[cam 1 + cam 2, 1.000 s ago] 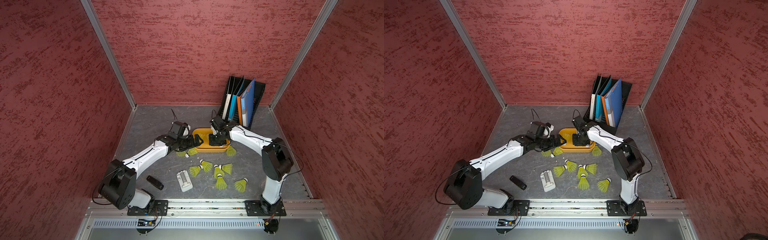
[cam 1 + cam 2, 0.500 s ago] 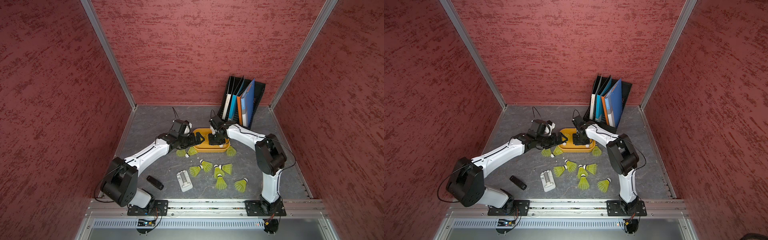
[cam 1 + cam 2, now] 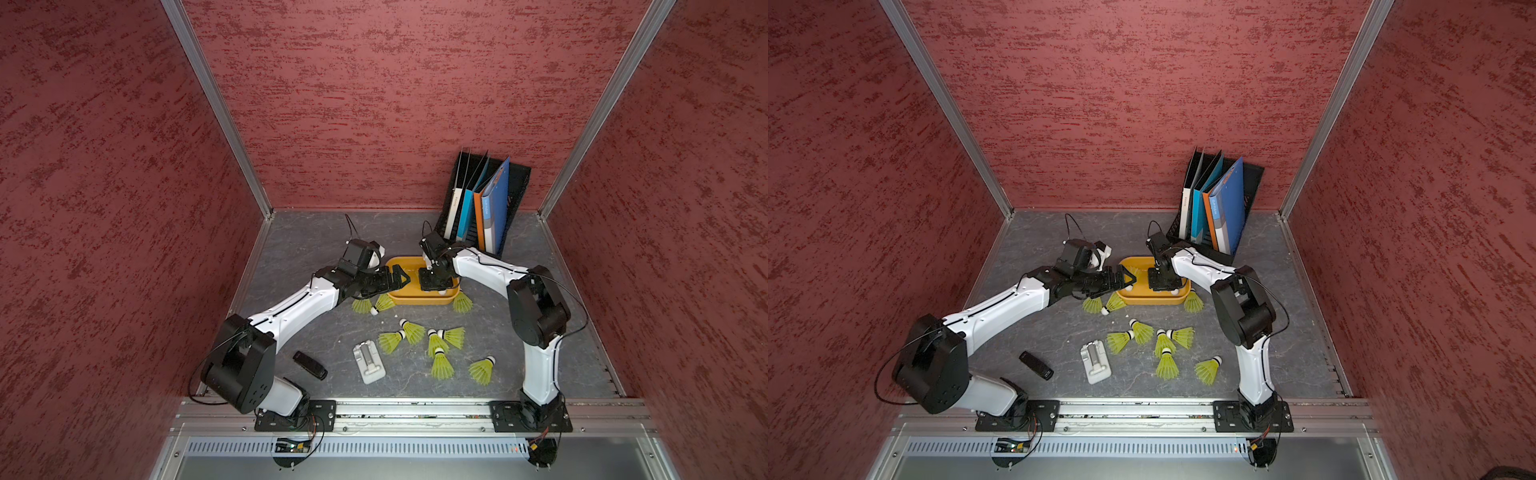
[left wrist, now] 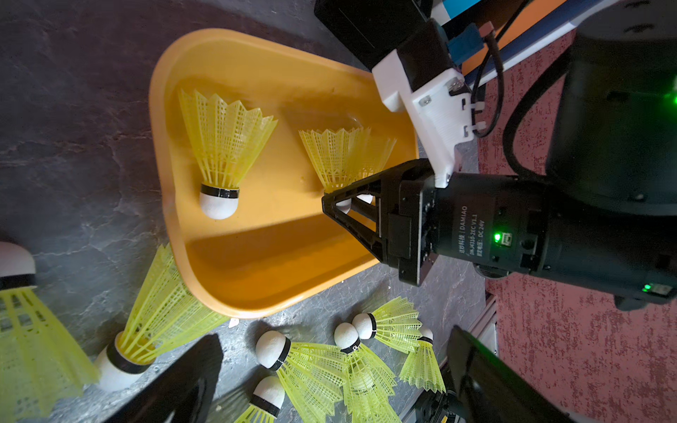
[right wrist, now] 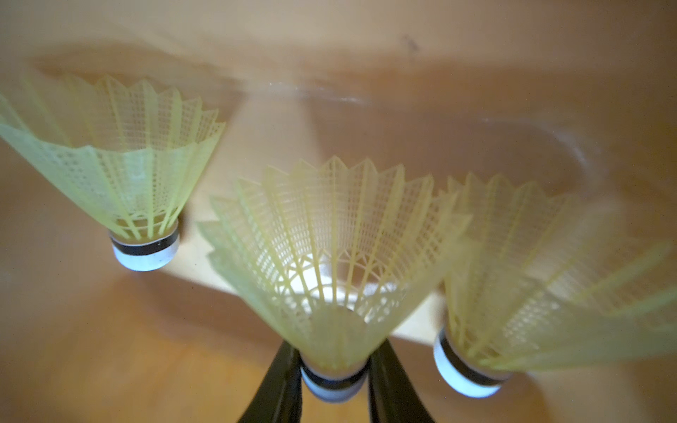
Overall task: Put the shuttlecocks into the storage box
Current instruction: Place the shuttlecock in the storage box.
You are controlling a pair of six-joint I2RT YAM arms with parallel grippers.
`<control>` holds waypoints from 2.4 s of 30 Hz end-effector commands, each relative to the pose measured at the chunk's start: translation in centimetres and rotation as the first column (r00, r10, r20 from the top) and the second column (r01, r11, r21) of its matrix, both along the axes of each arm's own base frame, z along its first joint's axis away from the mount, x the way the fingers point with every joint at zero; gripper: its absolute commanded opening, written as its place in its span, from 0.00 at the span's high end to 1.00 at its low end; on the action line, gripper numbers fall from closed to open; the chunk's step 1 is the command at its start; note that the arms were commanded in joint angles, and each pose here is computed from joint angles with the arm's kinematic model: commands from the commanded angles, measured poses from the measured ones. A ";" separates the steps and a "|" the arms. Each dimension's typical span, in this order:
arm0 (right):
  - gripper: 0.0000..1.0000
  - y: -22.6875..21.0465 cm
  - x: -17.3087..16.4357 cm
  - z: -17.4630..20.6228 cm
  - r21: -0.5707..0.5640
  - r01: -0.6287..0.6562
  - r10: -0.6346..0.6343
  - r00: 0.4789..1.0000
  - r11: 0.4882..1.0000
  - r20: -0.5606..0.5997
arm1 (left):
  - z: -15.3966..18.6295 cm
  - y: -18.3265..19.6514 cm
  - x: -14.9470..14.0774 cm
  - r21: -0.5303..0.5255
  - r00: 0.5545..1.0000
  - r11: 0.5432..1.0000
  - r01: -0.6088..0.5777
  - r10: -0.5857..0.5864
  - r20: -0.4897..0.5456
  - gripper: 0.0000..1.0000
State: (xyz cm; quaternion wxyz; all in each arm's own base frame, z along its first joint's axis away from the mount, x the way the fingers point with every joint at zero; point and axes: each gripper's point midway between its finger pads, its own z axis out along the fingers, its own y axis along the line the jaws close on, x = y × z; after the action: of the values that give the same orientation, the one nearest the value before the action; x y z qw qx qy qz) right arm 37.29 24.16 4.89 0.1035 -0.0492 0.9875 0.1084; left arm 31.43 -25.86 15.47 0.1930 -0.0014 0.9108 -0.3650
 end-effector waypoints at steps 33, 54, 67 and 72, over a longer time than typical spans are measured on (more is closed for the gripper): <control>0.60 -0.7 0.6 0.5 -0.003 0.086 -0.086 0.996 0.996 0.001 | 0.3 -0.3 -0.2 0.006 1.000 1.000 0.027 -0.028 0.011 0.00; 0.50 -0.2 -0.3 3.7 0.083 0.106 -0.108 0.994 0.991 0.023 | 0.5 0.1 -0.7 0.023 0.999 0.999 0.032 -0.032 0.016 0.00; 0.33 -0.1 -1.6 7.8 0.142 0.099 -0.109 0.991 0.985 0.071 | 1.5 0.9 -2.0 0.087 0.990 0.990 0.112 -0.119 0.075 0.00; 0.18 -0.2 -2.7 10.4 0.164 0.076 -0.095 0.989 0.984 0.109 | 2.1 1.9 -2.2 0.111 0.990 0.990 0.086 -0.098 0.104 0.00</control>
State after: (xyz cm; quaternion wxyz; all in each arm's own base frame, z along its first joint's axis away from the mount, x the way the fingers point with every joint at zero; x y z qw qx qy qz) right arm 35.71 24.05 13.87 0.1643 0.0008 0.9708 0.1747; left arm 29.29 -24.50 16.39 0.2036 0.0581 0.9184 -0.3342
